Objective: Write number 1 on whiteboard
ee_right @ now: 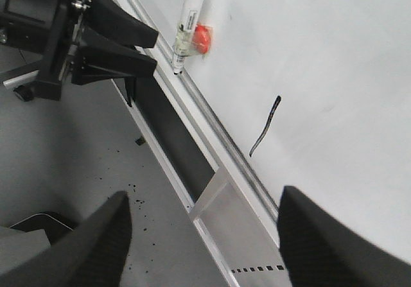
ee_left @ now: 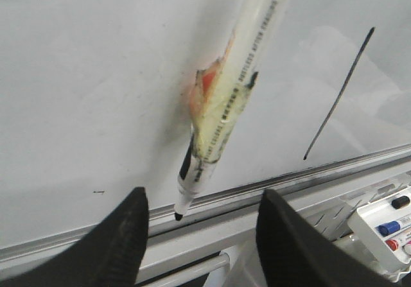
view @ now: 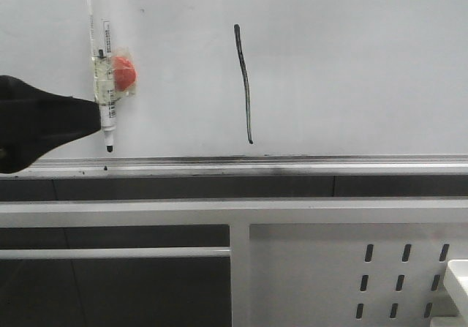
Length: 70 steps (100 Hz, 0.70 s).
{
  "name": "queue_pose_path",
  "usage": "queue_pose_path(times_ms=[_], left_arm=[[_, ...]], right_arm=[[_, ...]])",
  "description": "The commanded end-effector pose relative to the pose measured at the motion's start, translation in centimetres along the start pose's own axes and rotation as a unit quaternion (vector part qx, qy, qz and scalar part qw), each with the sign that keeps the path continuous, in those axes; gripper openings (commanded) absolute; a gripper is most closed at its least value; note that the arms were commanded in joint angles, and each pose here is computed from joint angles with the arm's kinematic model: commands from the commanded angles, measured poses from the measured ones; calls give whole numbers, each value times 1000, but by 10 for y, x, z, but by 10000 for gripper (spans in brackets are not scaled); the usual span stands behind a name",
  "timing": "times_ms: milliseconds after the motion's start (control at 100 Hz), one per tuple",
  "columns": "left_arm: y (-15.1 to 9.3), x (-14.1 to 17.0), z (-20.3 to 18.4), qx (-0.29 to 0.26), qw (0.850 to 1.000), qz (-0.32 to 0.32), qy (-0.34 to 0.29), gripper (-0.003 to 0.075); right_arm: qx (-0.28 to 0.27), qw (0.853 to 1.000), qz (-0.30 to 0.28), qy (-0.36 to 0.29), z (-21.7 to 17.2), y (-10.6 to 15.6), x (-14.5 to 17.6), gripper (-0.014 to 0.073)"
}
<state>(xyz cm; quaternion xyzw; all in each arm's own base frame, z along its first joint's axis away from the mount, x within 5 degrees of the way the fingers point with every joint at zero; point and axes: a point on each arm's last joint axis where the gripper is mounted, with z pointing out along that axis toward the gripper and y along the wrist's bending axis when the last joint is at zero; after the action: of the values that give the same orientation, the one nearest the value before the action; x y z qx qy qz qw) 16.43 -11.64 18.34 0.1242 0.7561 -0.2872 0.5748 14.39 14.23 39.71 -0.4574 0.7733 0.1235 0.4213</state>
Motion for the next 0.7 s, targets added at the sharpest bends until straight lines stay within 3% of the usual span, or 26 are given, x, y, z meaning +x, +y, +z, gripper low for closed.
queue_pose_path(times_ms=[0, 160, 250, 430, 690], left_arm=[[-6, -16, -10, 26, 997, 1, -68, 356], [-12, -16, -29, 63, 994, 26, -84, 327], [-15, -15, -40, 81, 991, 37, -98, 249], [-18, -12, -55, 99, 988, 50, -110, -20], [-28, -4, -62, 157, 978, 105, -88, -20]], right_arm=[[17, 999, -1, -32, -13, -4, -8, 317], [14, 1000, -2, -24, -27, -1, -1, -80], [20, 999, -2, -43, -39, 1, 4, -69], [40, 993, 8, -112, -68, 9, 27, -69], [80, 965, 18, -247, -85, 31, 99, -69]])
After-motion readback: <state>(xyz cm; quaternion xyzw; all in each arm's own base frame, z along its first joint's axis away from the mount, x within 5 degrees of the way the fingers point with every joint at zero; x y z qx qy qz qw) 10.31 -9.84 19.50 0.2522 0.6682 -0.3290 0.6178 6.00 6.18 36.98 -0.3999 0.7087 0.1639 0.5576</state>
